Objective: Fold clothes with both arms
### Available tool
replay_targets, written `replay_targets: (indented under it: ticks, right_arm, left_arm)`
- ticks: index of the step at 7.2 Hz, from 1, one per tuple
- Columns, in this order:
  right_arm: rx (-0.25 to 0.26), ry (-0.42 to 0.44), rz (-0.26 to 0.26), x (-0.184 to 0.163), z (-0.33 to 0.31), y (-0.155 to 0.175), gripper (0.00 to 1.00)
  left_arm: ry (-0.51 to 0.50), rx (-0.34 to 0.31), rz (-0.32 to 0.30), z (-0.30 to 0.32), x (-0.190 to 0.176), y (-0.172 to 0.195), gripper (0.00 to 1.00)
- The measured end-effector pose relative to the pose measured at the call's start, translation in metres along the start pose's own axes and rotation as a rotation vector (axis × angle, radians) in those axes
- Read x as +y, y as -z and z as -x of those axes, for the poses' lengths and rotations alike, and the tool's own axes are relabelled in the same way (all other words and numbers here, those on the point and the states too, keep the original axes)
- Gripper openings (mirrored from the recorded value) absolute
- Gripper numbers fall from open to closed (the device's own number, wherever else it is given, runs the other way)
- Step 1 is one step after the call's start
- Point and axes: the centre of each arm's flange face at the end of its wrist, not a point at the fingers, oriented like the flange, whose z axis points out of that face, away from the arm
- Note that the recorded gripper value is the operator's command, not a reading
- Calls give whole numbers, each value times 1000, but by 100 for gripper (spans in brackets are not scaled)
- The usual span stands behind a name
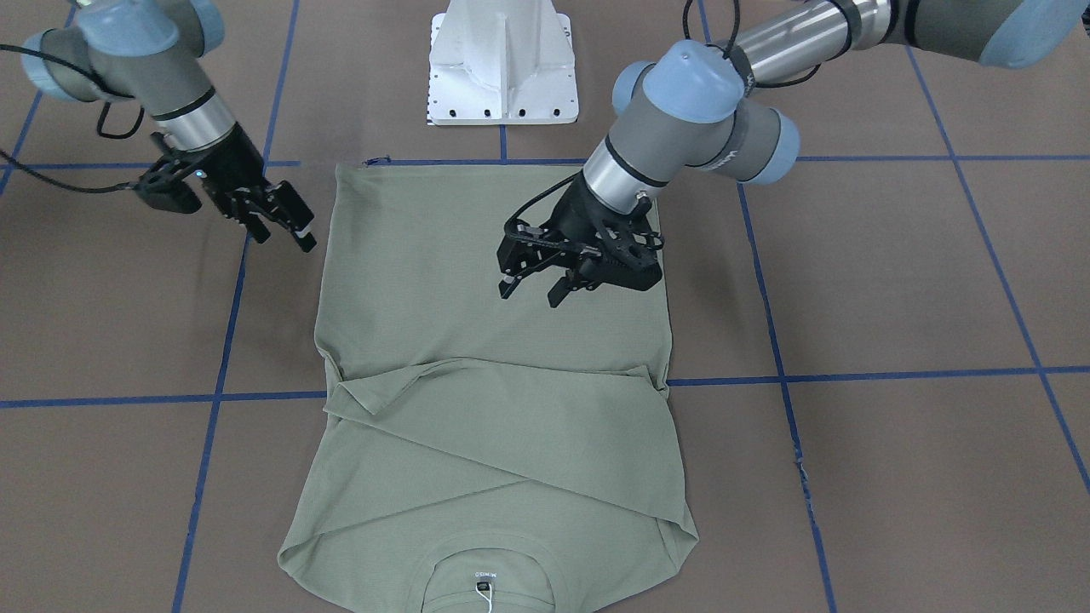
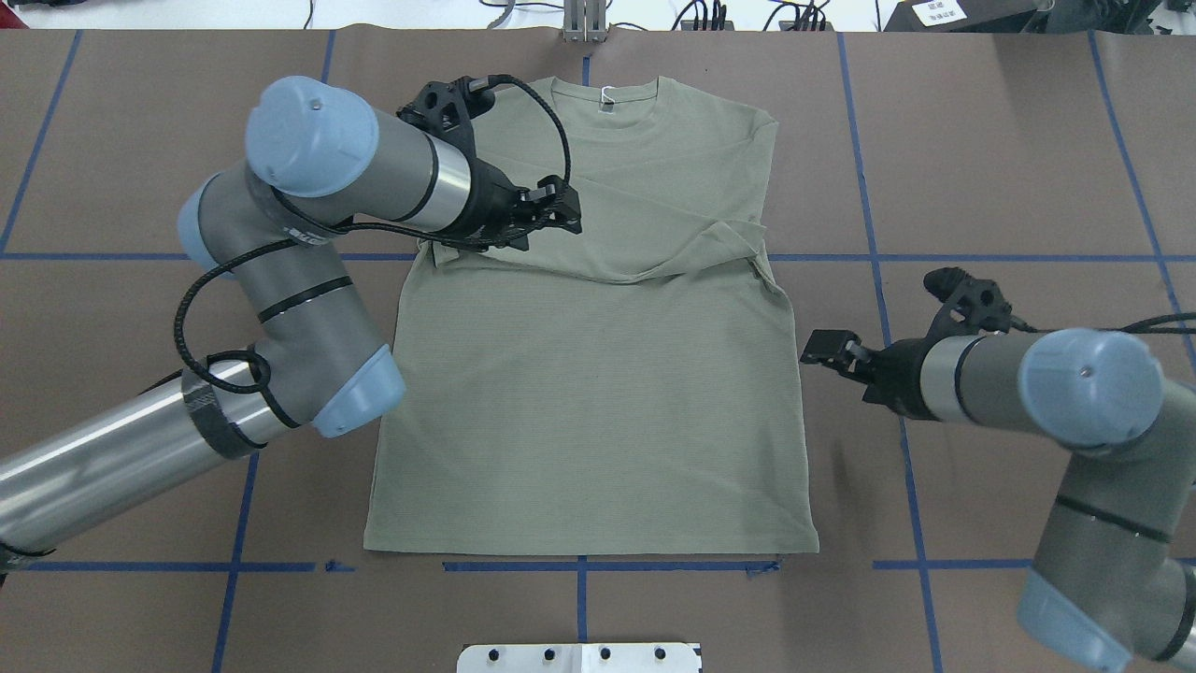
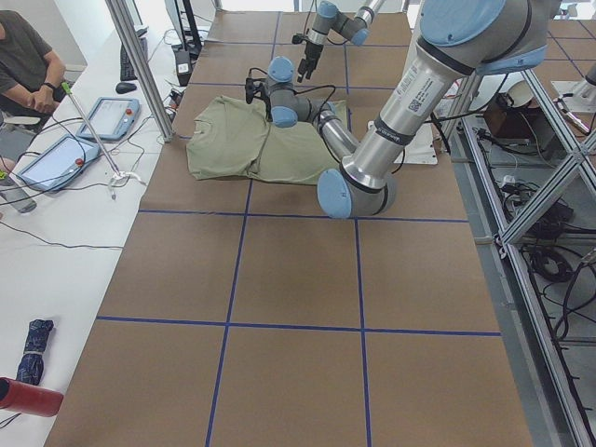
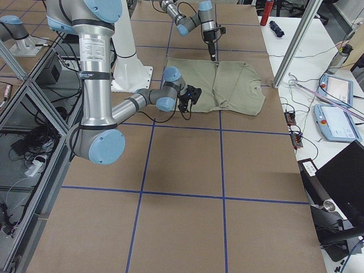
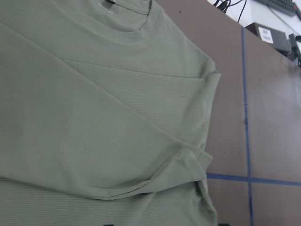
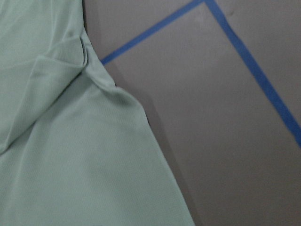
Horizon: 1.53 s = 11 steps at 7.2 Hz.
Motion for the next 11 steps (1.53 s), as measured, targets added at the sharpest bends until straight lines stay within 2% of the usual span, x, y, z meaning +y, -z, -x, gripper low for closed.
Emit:
replay_targets:
  ticks: [2, 3, 4, 7, 11]
  right_arm:
    - [52, -13, -59, 118, 0, -12, 89]
    - [74, -6, -88, 154, -10, -15, 83]
    - [92, -15, -107, 171, -18, -17, 81]
    - [125, -34, -132, 177, -34, -24, 79]
    - [141, -31, -138, 172, -39, -17, 77]
  left_arm:
    - [-12, -34, 1, 31, 1, 12, 73]
    - [-10, -42, 2, 38, 1, 11, 73]
    - [-8, -47, 3, 42, 1, 10, 73]
    - [-3, -52, 4, 46, 1, 9, 74]
    - [1, -56, 7, 47, 2, 7, 74]
